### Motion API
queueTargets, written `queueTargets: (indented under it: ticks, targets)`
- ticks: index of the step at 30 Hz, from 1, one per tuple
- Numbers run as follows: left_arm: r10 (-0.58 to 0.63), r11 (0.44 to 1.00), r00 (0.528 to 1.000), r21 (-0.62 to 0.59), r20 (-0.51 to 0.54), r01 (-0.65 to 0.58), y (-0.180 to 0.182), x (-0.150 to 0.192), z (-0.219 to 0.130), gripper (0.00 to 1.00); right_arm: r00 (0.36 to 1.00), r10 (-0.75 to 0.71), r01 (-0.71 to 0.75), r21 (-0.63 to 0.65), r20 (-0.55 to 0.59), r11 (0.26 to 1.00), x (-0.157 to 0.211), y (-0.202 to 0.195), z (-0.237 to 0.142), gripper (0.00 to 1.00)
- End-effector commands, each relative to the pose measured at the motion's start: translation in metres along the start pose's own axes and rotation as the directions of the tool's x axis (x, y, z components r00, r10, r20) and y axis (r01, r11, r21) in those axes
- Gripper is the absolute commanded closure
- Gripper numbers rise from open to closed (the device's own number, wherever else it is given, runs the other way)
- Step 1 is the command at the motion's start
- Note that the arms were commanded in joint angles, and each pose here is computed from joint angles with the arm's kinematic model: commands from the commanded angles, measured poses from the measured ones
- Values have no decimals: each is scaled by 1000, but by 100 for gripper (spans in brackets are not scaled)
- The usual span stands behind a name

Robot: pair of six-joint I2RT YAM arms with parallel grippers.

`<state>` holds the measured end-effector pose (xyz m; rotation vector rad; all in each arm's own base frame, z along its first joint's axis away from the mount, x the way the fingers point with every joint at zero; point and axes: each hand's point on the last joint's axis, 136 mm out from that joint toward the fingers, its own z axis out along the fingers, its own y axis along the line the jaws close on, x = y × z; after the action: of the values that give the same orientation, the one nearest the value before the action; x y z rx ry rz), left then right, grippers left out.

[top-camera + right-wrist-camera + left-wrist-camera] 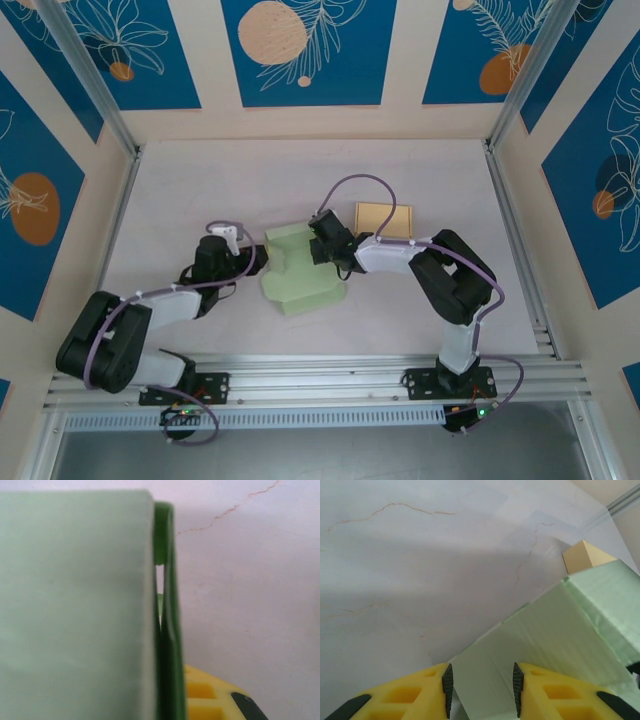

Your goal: Fold the paper box

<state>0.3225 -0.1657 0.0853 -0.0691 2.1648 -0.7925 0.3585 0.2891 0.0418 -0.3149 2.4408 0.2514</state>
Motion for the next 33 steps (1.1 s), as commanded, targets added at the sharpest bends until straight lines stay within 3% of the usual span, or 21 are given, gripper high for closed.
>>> queueTargets:
  ticks: [1, 19, 24, 29, 33]
  targets:
    - [47, 998, 998, -31, -31, -48, 3, 13, -6, 60, 999, 5, -4, 26, -39, 1000, 10, -3, 6, 90]
    - [202, 977, 978, 73, -44, -198, -33, 12, 0, 49, 999, -6, 6, 1, -34, 1000, 9, 3, 3, 90]
    - [248, 968, 968, -10, -34, -249, -20, 7, 5, 49, 999, -13, 13, -17, -34, 1000, 9, 6, 3, 90]
    - [350, 927, 937, -151, 12, -344, 1, -6, 10, 50, 999, -26, 26, -29, -33, 999, 10, 11, 1, 90]
    - [416, 896, 908, -184, 37, -403, 5, -13, 20, 51, 999, -36, 35, -38, -34, 999, 11, 15, -2, 90]
